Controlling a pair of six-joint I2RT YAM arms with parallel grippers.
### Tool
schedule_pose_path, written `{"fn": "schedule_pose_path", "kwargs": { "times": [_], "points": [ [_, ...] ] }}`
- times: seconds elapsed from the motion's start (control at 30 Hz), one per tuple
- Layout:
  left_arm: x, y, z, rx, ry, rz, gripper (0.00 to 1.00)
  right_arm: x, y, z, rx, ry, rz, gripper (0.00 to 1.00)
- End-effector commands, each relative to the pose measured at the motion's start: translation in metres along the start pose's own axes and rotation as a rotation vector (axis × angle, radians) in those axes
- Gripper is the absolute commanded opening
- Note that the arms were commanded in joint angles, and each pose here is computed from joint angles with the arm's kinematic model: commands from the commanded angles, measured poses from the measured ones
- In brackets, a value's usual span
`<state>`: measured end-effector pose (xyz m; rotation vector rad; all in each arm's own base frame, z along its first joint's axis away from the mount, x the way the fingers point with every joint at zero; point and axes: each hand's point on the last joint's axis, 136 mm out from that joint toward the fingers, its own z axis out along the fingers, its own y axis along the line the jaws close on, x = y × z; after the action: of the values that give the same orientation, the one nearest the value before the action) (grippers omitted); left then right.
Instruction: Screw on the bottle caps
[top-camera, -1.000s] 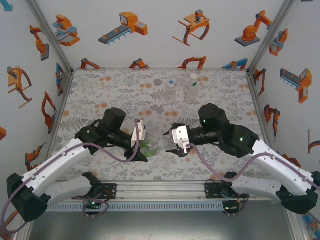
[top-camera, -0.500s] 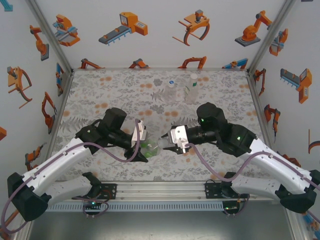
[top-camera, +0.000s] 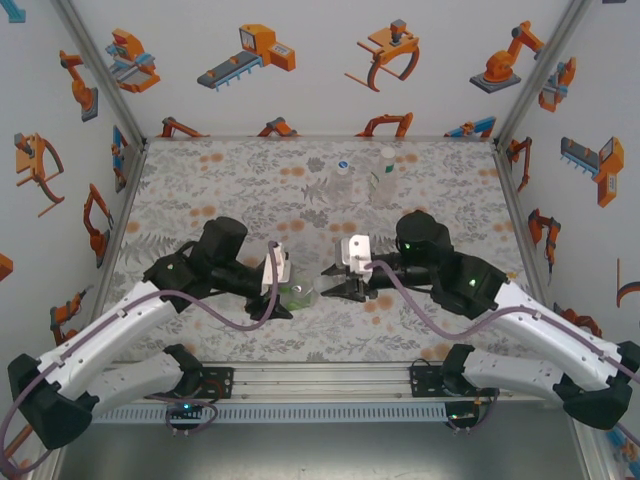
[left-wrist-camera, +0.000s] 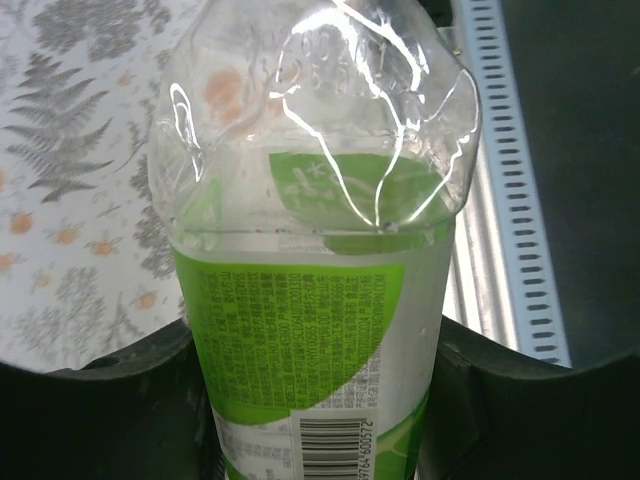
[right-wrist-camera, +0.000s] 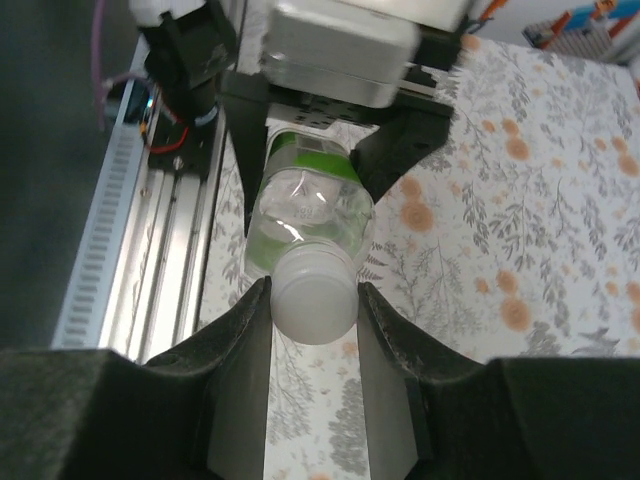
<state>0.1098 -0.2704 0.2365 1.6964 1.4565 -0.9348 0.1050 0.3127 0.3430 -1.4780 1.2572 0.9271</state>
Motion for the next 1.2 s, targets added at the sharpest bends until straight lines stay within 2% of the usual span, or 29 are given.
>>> {"fn": "schedule_pose_path", "kwargs": {
  "times": [0.0,0.23,0.53,0.77,0.87,0.93,0.97,1.03,1.1,1.17],
  "points": [
    [-0.008,0.018,-0.009,-0.138,-0.015,0.061,0.0,-0.004,-0.04,-0.001,0.225,-0.097,0.321,0.0],
    [0.0,0.042,-0.018,-0.301,0.036,0.06,0.0,0.02,-0.074,-0.006,0.422,-0.21,0.822,0.0],
    [0.012,0.066,-0.029,-0.456,0.102,0.033,0.0,0.057,-0.085,0.0,0.528,-0.228,1.385,0.0],
    [0.024,0.085,-0.037,-0.569,0.174,0.007,0.0,0.073,-0.087,0.007,0.545,-0.228,1.512,0.0],
    [0.024,0.083,-0.036,-0.556,0.173,0.005,0.0,0.071,-0.089,0.006,0.541,-0.237,1.495,0.0],
    [0.02,0.076,-0.032,-0.514,0.15,0.016,0.0,0.06,-0.09,0.006,0.51,-0.247,1.412,0.0],
    [0.018,0.073,-0.031,-0.494,0.139,0.023,0.0,0.056,-0.089,0.004,0.504,-0.248,1.376,0.03],
    [0.013,0.065,-0.027,-0.445,0.11,0.038,0.0,0.045,-0.089,-0.001,0.492,-0.252,1.261,0.31],
    [0.009,0.058,-0.023,-0.401,0.085,0.047,0.0,0.033,-0.087,-0.008,0.482,-0.251,1.143,0.51],
    [0.006,0.05,-0.02,-0.352,0.061,0.058,0.0,0.02,-0.082,-0.015,0.46,-0.235,1.006,0.62]
  ]
}}
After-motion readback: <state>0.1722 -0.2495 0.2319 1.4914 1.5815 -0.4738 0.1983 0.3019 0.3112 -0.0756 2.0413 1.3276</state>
